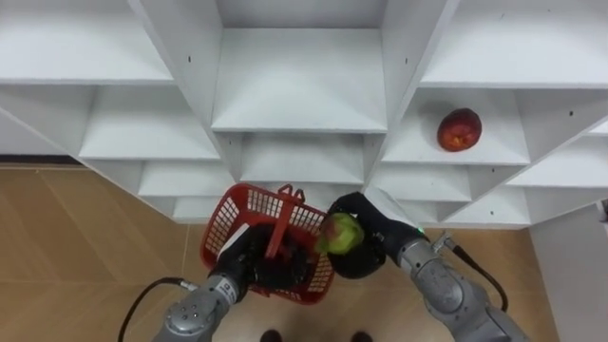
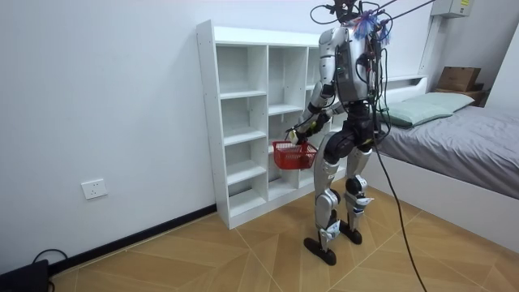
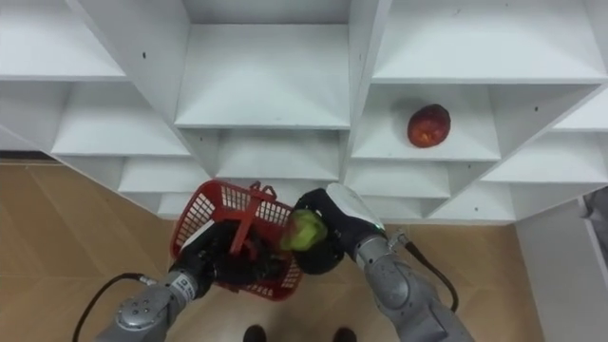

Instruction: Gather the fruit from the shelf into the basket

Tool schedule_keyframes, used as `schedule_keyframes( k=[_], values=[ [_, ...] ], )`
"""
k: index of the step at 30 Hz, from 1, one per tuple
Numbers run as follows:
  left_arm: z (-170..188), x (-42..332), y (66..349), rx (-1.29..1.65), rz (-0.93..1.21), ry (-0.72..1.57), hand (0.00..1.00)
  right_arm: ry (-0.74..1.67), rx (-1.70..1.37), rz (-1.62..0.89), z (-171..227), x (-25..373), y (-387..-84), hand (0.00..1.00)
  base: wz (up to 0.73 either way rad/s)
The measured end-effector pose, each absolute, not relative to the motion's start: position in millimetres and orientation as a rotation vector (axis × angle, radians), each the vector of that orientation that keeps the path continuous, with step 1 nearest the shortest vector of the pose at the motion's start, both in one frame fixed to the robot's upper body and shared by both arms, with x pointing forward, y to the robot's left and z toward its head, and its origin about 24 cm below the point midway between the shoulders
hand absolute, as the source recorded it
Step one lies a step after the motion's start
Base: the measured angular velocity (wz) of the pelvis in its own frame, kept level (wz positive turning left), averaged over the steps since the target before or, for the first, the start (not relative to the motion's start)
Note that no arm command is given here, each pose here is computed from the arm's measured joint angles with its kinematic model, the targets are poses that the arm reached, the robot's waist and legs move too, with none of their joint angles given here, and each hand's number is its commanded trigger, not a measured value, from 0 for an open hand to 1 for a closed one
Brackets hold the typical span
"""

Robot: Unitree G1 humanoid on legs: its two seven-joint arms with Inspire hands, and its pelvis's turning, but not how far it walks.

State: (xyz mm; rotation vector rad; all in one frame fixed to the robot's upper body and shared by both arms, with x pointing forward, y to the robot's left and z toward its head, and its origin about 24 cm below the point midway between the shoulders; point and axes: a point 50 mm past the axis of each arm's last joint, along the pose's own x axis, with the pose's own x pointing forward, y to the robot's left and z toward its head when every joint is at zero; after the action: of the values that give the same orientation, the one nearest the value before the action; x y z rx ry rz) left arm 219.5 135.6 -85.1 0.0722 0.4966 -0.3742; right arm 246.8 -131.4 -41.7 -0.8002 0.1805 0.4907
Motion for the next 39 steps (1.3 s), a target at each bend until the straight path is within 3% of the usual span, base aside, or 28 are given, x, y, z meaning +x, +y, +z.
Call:
schedule_keyframes(
  k=[8, 9, 10, 11, 39],
  values=[
    [-85, 219, 133, 0.064, -0.382, 0.497, 1.0, 0.169, -0.802, 0.472, -40, 248, -131, 0.99, 0.0],
    [-85, 219, 131, 0.065, -0.391, 0.497, 1.0, 0.168, -0.801, 0.473, -40, 248, -131, 0.67, 0.0],
    [-85, 219, 130, 0.064, -0.393, 0.498, 1.0, 0.168, -0.801, 0.473, -40, 248, -131, 0.2, 0.0],
    [-85, 218, 129, 0.063, -0.401, 0.498, 1.0, 0.167, -0.8, 0.473, -40, 248, -131, 0.02, 0.0],
    [-85, 215, 115, -0.014, -0.501, 0.507, 1.0, 0.203, -0.794, 0.489, -47, 248, -127, 0.0, -0.01]
  ],
)
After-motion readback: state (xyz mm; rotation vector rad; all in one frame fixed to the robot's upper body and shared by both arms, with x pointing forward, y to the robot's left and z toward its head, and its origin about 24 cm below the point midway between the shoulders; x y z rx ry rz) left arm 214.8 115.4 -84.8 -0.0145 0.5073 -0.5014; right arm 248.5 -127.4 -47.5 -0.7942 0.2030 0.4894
